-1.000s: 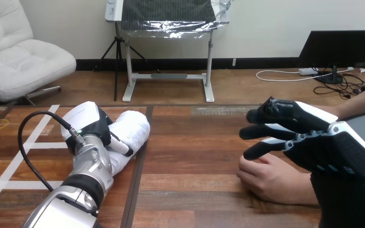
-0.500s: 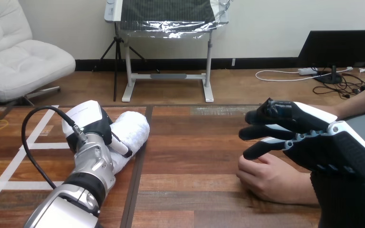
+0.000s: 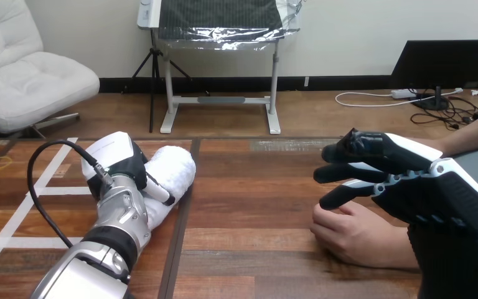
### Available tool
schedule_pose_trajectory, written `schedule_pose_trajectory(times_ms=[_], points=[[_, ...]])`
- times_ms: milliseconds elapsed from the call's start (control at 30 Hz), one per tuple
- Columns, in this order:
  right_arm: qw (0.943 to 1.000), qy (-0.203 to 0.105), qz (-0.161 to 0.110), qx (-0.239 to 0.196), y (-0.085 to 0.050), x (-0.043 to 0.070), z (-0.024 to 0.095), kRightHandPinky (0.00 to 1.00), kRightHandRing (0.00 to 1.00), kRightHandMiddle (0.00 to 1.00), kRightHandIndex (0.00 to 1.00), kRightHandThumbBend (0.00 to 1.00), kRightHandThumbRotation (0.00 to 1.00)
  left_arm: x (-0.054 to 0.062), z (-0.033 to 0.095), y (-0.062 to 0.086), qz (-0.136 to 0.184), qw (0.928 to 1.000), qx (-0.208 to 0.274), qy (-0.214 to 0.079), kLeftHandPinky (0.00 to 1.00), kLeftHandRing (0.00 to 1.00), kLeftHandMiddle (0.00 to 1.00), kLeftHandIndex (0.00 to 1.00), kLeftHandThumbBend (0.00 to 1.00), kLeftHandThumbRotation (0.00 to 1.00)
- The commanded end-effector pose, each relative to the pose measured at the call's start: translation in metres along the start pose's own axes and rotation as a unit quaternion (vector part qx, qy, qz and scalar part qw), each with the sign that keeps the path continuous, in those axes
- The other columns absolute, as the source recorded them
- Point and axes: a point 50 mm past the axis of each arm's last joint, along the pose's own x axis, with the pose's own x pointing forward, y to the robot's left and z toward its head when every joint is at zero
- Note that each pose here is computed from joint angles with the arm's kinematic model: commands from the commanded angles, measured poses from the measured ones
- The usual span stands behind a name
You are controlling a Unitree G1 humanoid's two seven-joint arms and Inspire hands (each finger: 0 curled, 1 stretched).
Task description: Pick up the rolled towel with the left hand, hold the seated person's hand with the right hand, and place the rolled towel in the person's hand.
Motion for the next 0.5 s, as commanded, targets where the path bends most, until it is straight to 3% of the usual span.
schedule_pose_trajectory(times_ms=[0,467], points=[[0.9996,-0.025,-0.010,-0.001,-0.0023,0.0061,0.0006,0.54,0.68,0.75,0.76,1.00,1.00,-0.0019,-0.0083,-0.0083,-0.019,0.9997,-0.003,0.015,0.25,0.36,0.45,0.54,0.71,0.00],[0.9997,-0.020,-0.014,-0.003,-0.0025,0.0072,-0.0035,0.54,0.68,0.76,0.76,1.00,1.00,-0.0015,-0.0068,-0.0076,-0.017,0.9997,-0.014,0.003,0.28,0.40,0.48,0.55,0.65,0.00]])
